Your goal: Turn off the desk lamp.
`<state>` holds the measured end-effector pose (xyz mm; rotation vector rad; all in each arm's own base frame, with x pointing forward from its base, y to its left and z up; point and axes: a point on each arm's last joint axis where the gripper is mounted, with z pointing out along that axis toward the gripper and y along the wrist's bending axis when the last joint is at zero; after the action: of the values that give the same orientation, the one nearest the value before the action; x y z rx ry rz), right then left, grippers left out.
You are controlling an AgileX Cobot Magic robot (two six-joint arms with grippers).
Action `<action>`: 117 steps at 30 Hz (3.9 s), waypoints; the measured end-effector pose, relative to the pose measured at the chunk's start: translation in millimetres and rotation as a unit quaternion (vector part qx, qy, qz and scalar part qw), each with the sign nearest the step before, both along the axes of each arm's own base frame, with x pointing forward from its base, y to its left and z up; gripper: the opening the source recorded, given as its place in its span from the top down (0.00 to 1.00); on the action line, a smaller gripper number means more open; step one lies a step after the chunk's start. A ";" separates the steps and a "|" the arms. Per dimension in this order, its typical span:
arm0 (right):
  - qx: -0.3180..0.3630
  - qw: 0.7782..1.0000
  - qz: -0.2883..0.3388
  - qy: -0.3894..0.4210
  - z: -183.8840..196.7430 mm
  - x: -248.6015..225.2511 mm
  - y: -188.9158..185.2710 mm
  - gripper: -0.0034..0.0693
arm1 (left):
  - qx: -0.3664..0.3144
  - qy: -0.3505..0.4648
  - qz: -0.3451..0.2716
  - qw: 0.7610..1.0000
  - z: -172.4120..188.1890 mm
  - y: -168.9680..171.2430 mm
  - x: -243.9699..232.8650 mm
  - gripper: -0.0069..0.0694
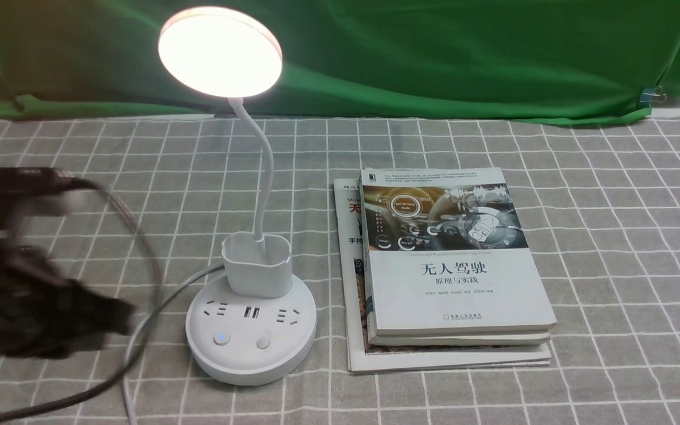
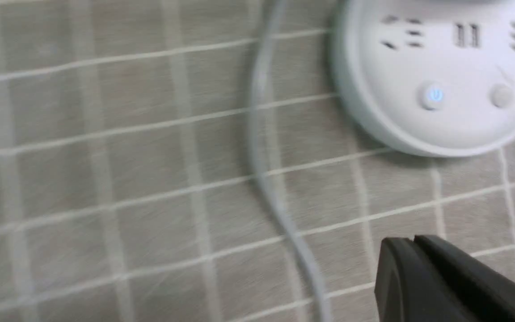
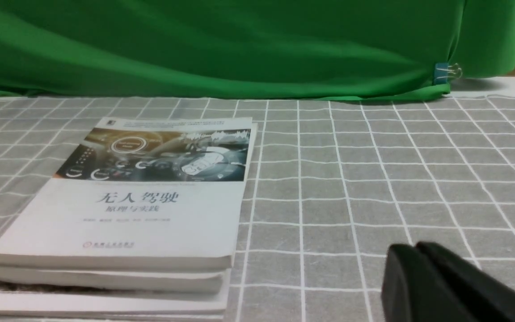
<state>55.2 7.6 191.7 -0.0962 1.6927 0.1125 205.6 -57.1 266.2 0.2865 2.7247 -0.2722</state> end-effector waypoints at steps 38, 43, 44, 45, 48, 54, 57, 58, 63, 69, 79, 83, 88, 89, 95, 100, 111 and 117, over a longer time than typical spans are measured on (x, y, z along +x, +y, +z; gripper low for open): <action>0.000 1.000 0.000 0.000 0.0 0.0 0.0 0.90 | 0.084 0.127 -0.103 0.983 -73.1 -125.8 80.1 0.91; 0.000 1.000 0.000 0.000 0.0 0.0 0.0 0.90 | 0.078 0.116 -0.096 0.985 -72.8 -123.2 84.4 0.91; 0.000 1.000 0.000 0.000 0.0 0.0 0.0 0.90 | 0.077 0.114 -0.094 0.986 -72.7 -122.0 85.7 0.91; 0.000 1.000 0.000 0.000 0.0 0.0 0.0 0.90 | 0.076 0.113 -0.091 0.987 -72.7 -120.4 87.0 0.91; 0.000 1.000 0.000 0.000 0.0 0.0 0.0 0.90 | 0.077 0.114 -0.090 0.986 -74.7 -119.7 88.2 0.91; 0.000 1.000 0.000 0.000 0.0 0.0 0.0 0.90 | 0.077 0.135 -0.099 0.983 -84.7 -123.5 90.8 0.91; 0.000 1.000 0.000 0.000 0.0 0.0 0.0 0.90 | 0.079 0.136 -0.101 0.982 -85.3 -123.7 91.5 0.91; 0.000 1.000 0.000 0.000 0.0 0.0 0.0 0.90 | 0.080 0.134 -0.101 0.982 -84.7 -123.5 91.7 0.91; 0.000 1.000 0.000 0.000 0.0 0.0 0.0 0.90 | 0.075 0.112 -0.098 0.986 -70.3 -120.4 88.2 0.91; 0.000 1.000 0.000 0.000 0.0 0.0 0.0 0.90 | 0.034 0.065 -0.090 0.993 -28.8 -110.8 66.8 0.91; 0.000 1.000 0.000 0.000 0.0 0.0 0.0 0.90 | -0.065 -0.134 -0.059 0.987 -9.7 -56.2 -23.1 0.91; 0.000 1.000 0.000 0.000 0.0 0.0 0.0 0.90 | -0.113 -0.238 -0.043 0.964 -11.0 -35.2 -54.4 0.91; 0.000 1.000 0.000 0.000 0.0 0.0 0.0 0.90 | -0.135 -0.289 -0.035 0.947 -20.1 -20.5 -77.0 0.91; 0.000 1.000 0.000 0.000 0.0 0.0 0.0 0.90 | -0.134 -0.290 -0.036 0.947 -20.4 -20.1 -77.6 0.91; 0.000 1.000 0.000 0.000 0.0 0.0 0.0 0.90 | -0.102 -0.346 -0.074 0.930 -16.4 -17.0 -78.9 0.91; 0.000 1.000 0.000 0.000 0.0 0.0 0.0 0.90 | -0.099 -0.373 -0.084 0.919 -12.2 -17.7 -77.3 0.91; 0.000 1.000 0.000 0.000 0.0 0.0 0.0 0.90 | -0.078 -0.436 -0.049 0.895 -16.7 9.9 -100.2 0.91; 0.000 1.000 0.000 0.000 0.0 0.0 0.0 0.90 | -0.025 -0.525 0.077 0.847 -34.4 47.0 -131.5 0.91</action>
<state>55.2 7.6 191.7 -0.0962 1.6927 0.1125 74.1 -10.1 231.8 0.1289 1.6303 -0.0861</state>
